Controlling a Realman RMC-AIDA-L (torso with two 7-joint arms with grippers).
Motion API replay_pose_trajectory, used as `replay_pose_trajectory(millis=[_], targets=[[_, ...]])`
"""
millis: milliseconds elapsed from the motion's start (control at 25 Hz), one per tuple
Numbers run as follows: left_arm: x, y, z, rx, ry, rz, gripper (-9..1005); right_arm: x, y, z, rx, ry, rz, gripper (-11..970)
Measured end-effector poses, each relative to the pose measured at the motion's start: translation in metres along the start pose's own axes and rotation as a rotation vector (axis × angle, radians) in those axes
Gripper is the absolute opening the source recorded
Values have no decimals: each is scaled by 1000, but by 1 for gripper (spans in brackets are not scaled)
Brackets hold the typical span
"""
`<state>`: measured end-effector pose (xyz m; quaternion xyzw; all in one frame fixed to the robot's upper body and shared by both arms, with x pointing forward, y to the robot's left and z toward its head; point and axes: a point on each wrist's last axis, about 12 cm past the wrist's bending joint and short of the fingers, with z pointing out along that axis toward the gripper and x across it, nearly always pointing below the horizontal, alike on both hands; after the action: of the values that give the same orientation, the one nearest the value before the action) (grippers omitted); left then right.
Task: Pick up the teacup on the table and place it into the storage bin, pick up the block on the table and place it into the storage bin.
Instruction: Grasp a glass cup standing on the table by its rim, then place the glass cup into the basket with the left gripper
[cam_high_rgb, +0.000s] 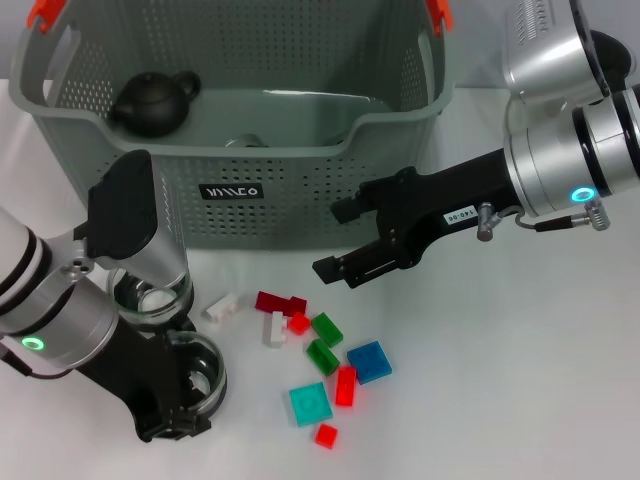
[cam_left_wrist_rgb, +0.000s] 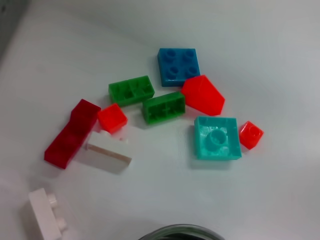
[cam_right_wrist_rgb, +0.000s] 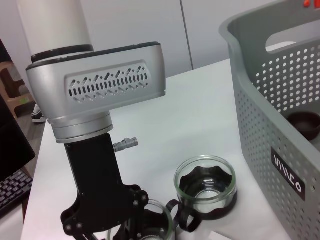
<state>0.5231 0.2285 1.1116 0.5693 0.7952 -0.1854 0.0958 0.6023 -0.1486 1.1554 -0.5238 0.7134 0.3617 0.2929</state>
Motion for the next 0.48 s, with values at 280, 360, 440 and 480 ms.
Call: replay_pose_trajectory(millis=[280, 360, 440, 480], targets=[[-1, 0, 1, -1, 8, 4, 101, 0, -1, -1, 4, -7, 0, 924], [-1, 0, 1, 3, 9, 5, 97, 0, -1, -2, 6, -9, -3, 924], [0, -1, 1, 7, 10, 5, 93, 0, -1, -2, 6, -10, -4, 924], [0, -1, 1, 9, 11, 6, 91, 0, -1, -2, 6, -10, -4, 924]])
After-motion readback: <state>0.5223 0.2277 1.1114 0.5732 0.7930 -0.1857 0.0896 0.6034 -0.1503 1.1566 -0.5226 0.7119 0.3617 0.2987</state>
